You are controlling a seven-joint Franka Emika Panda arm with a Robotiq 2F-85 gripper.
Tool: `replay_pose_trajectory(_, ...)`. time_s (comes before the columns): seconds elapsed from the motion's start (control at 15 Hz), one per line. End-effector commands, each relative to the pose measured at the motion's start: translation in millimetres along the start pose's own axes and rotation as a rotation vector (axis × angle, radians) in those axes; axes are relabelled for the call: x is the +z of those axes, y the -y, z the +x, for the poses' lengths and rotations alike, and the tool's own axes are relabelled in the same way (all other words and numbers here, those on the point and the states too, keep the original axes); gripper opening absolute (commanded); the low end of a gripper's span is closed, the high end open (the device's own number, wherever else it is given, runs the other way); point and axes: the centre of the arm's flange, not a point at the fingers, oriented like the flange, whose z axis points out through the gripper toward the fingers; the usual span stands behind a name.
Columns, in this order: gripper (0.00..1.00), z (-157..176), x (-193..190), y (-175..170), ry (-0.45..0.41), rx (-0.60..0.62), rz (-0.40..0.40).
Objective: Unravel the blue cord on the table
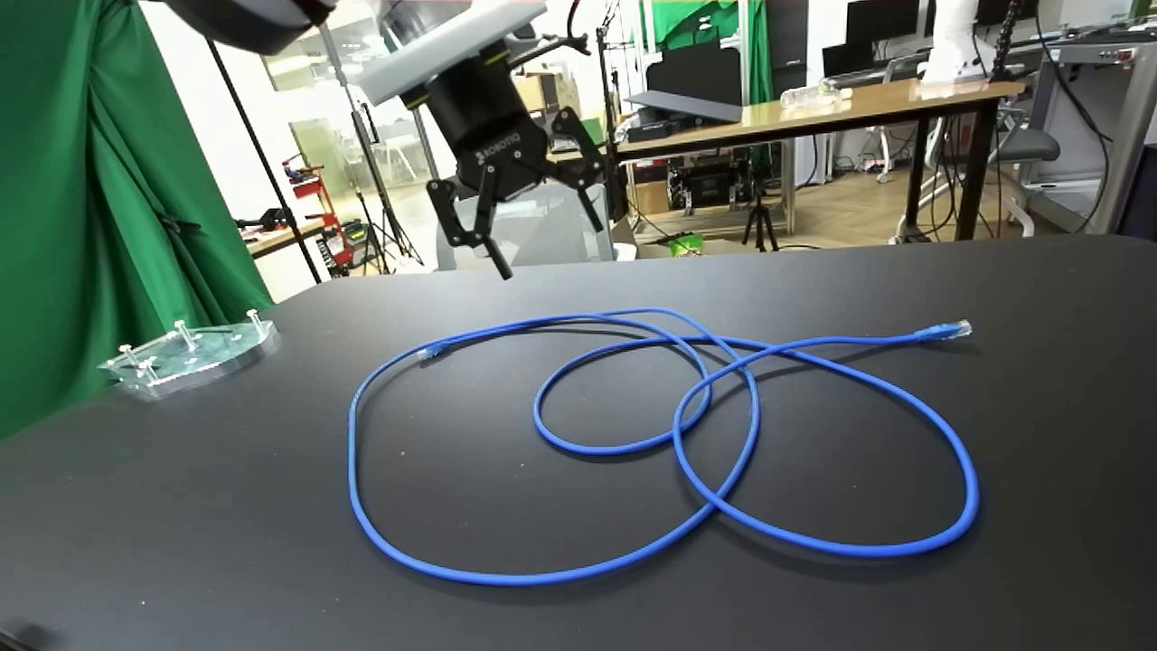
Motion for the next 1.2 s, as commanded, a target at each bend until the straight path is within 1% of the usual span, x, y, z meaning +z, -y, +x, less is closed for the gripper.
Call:
replay_pose_trajectory(0.0, 1.00, 29, 23, -61, 0.060, 0.088, 0.050)
replay_pose_trajectory(0.2, 1.00, 41, 48, -100, 0.084, 0.134, 0.075)
replay_pose_trajectory(0.4, 1.00, 59, 73, -125, 0.117, 0.089, 0.103)
replay_pose_trajectory(0.67, 1.00, 81, 97, -135, 0.169, 0.028, 0.129)
replay_pose_trajectory(1.07, 1.00, 103, 117, -147, 0.218, -0.001, 0.146)
replay_pose_trajectory(1.13, 0.92, 106, 120, -148, 0.226, -0.007, 0.143)
